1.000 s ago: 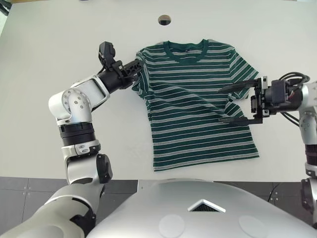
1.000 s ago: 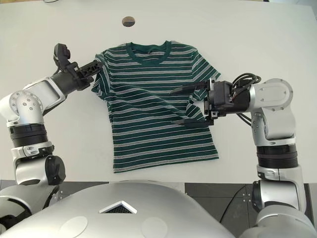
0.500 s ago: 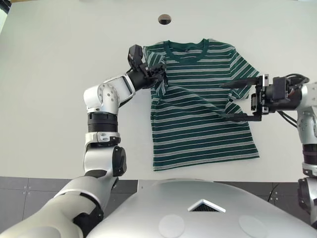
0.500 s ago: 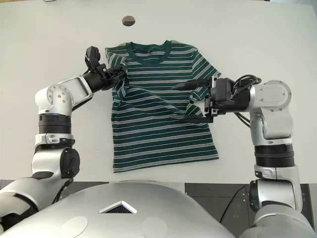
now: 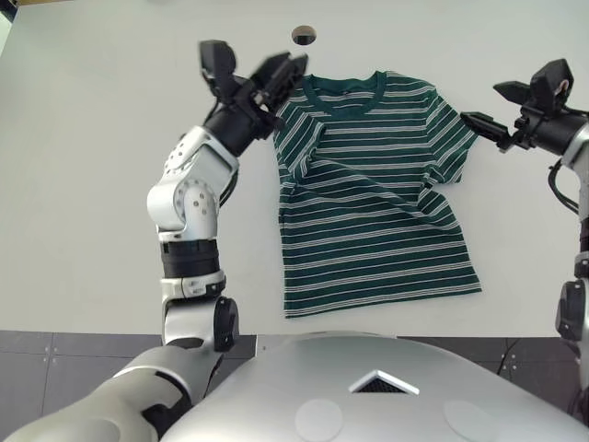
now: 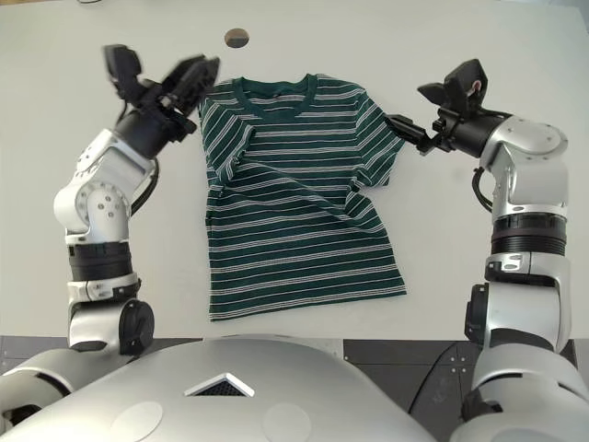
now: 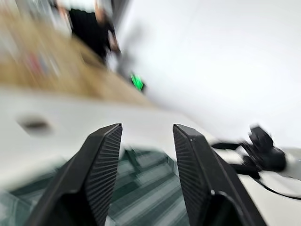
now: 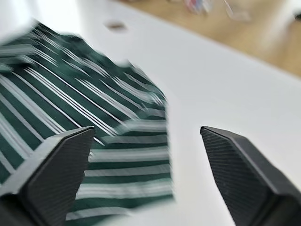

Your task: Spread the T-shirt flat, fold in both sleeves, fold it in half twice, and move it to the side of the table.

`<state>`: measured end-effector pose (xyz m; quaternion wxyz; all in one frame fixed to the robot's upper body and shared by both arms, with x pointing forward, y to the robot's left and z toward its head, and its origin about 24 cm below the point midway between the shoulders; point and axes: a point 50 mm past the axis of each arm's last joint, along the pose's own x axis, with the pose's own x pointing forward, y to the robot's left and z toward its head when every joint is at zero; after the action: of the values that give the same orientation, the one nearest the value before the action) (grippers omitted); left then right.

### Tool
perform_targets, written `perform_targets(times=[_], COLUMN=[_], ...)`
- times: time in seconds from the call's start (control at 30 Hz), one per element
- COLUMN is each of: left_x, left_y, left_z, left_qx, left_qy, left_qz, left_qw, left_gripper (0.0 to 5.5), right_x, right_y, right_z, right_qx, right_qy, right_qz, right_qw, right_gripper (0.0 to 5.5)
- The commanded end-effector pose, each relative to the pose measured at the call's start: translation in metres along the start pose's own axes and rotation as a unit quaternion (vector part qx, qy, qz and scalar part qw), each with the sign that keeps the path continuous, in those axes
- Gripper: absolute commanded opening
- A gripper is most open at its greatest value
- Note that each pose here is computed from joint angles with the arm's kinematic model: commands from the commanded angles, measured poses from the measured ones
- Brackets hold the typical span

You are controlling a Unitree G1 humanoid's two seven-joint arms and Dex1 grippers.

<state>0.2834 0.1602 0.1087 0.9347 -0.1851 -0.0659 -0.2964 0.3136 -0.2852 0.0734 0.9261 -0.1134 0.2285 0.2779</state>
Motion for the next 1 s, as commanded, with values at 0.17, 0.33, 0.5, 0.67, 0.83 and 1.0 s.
perform_targets(times=[0.17,0.33,0.5,0.67,0.83,1.0], left_x=[-0.029,-0.038,-0.039,-0.039,-0.039,-0.035], left_y=[0.01,0.018,0.023,0.027,0.029,0.023], left_z=[0.017,0.027,0.033,0.032,0.035,0.038], left_qx=[0.041,0.029,0.008,-0.01,-0.023,-0.03], left_qy=[-0.108,-0.13,-0.139,-0.138,-0.143,-0.146], left_qz=[0.054,0.075,0.084,0.088,0.09,0.087], left_qw=[0.992,0.988,0.987,0.986,0.985,0.985], left_gripper=[2.04,2.04,2.04,2.04,2.04,2.04], right_x=[0.029,0.038,0.036,0.033,0.029,0.024], right_y=[-0.001,0.01,0.009,0.006,0.002,-0.001], right_z=[-0.018,-0.027,-0.029,-0.028,-0.026,-0.024], right_qx=[0.084,0.101,0.103,0.109,0.112,0.11], right_qy=[0.054,0.076,0.084,0.083,0.083,0.083], right_qz=[-0.023,0.014,0.021,0.016,0.013,0.01], right_qw=[0.995,0.992,0.991,0.99,0.99,0.99], right_gripper=[4.43,4.23,3.34,2.5,1.62,0.7])
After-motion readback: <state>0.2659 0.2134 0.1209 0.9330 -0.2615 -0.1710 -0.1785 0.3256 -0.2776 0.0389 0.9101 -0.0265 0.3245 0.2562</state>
